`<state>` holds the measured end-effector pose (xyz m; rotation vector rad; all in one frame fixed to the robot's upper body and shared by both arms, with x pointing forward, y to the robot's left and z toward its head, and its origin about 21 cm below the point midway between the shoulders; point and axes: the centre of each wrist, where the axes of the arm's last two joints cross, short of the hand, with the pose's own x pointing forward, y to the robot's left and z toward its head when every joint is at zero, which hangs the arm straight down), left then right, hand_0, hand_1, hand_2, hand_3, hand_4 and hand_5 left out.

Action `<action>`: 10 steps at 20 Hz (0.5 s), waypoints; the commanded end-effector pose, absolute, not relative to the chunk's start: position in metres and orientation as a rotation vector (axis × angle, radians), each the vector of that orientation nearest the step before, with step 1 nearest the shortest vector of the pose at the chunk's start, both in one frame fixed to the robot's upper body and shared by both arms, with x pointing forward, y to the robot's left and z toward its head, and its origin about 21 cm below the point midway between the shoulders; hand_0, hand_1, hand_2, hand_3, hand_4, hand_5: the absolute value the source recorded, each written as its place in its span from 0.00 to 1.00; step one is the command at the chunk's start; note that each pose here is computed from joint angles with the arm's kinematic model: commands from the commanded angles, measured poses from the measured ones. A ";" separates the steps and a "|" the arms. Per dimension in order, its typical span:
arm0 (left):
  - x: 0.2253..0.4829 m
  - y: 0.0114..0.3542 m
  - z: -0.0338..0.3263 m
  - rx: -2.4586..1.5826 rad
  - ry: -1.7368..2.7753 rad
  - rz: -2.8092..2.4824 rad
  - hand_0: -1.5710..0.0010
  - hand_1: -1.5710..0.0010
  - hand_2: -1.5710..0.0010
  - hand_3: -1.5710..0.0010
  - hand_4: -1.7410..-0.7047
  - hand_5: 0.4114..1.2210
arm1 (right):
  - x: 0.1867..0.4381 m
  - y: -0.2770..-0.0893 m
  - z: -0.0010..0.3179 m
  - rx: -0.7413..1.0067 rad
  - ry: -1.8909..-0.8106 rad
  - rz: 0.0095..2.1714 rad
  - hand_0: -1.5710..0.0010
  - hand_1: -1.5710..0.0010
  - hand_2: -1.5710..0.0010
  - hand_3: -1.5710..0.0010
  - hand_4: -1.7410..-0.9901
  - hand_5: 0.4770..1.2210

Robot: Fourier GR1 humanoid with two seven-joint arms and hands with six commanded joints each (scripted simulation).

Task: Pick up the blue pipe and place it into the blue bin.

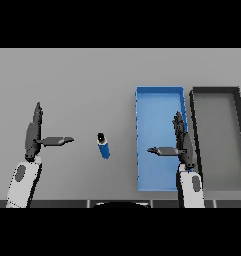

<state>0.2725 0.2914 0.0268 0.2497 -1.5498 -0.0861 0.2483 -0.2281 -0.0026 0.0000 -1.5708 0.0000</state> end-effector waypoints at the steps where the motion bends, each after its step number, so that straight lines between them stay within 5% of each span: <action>1: 0.272 0.292 0.027 0.250 -1.555 -0.086 1.00 1.00 1.00 1.00 0.71 0.22 | 0.248 -0.228 -0.003 0.000 -1.571 -0.001 1.00 1.00 1.00 1.00 0.69 0.17; 6: 0.269 0.296 0.028 0.248 -1.563 -0.088 1.00 1.00 1.00 1.00 0.71 0.22 | 0.244 -0.224 -0.004 0.006 -1.570 -0.001 1.00 1.00 1.00 1.00 0.69 0.17; 10: 0.250 0.327 0.028 0.156 -1.568 -0.434 1.00 1.00 1.00 1.00 0.71 0.22 | 0.224 -0.239 0.008 -0.074 -1.666 0.258 1.00 1.00 1.00 1.00 0.68 0.16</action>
